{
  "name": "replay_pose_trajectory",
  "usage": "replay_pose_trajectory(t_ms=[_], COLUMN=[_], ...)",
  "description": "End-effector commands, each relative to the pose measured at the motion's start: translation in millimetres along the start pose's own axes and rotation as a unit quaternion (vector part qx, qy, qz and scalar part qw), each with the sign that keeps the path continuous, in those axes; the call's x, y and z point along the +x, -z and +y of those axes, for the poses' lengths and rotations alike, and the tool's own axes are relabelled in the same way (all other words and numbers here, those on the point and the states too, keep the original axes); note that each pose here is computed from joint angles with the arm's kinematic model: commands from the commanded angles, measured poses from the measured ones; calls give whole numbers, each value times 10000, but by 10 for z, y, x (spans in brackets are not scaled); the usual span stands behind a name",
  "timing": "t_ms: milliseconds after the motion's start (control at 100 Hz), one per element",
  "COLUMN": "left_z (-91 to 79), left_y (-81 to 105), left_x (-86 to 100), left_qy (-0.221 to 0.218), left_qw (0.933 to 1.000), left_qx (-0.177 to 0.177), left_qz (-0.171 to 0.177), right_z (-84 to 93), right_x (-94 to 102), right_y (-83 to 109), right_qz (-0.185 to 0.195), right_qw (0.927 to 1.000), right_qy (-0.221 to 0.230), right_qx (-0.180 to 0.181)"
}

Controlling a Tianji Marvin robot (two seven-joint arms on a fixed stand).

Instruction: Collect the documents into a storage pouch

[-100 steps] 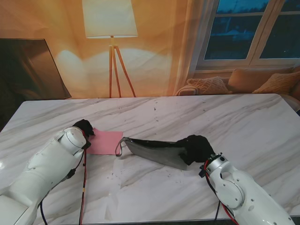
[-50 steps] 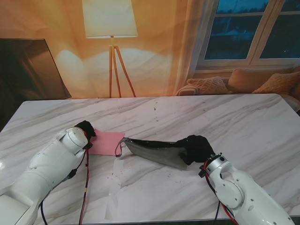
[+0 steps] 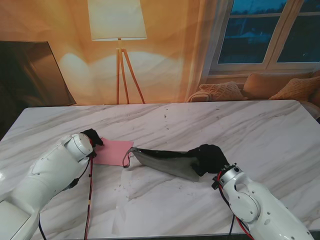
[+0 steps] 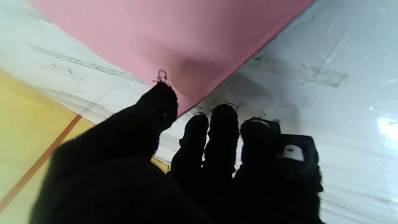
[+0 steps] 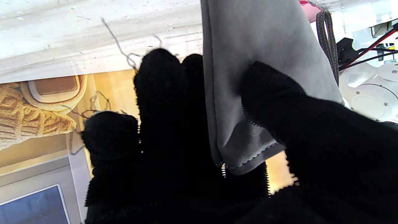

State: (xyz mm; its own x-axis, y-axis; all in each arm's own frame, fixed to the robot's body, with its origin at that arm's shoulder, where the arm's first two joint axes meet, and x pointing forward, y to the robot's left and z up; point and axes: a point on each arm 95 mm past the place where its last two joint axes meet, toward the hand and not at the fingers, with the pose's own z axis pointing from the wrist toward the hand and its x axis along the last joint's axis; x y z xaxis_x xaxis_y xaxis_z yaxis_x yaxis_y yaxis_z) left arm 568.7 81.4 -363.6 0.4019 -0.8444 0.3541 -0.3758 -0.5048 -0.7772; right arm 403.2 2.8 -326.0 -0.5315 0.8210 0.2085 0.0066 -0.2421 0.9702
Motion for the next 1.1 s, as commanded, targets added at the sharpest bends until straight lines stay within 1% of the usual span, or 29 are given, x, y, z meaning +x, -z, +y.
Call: replay_pose_trajectory(t_ms=[0,120,470,590,660,840,1090], left_z=[-3,30,101,146,180,257,305], left_y=[-3,-24,-44,-49,-58,-77,-77], left_x=[84,102,158,172,173,195,224], left_qy=[43,-45,24,51,77,366,841], left_qw=[9999,9998,9996,9998,9999,9993,9964], left_qx=[-83,-139,-193,-148,-56,35,51], left_qz=[92,97,184,140,88,29,0], right_z=[-41,-41,-41,-42,-44,-44,-49], right_x=[-7,-9,-15,-14,-13,-12,-10], right_y=[14,11,11,8,9,9,10], right_qz=[-48,-60,-60,-58,-52,-50,-56], right_qw=[9999,9999,9999,10000,10000,10000,10000], right_qy=[6,-5,-1,-9,-10,-6,-9], right_qx=[94,89,84,73,70,71,80])
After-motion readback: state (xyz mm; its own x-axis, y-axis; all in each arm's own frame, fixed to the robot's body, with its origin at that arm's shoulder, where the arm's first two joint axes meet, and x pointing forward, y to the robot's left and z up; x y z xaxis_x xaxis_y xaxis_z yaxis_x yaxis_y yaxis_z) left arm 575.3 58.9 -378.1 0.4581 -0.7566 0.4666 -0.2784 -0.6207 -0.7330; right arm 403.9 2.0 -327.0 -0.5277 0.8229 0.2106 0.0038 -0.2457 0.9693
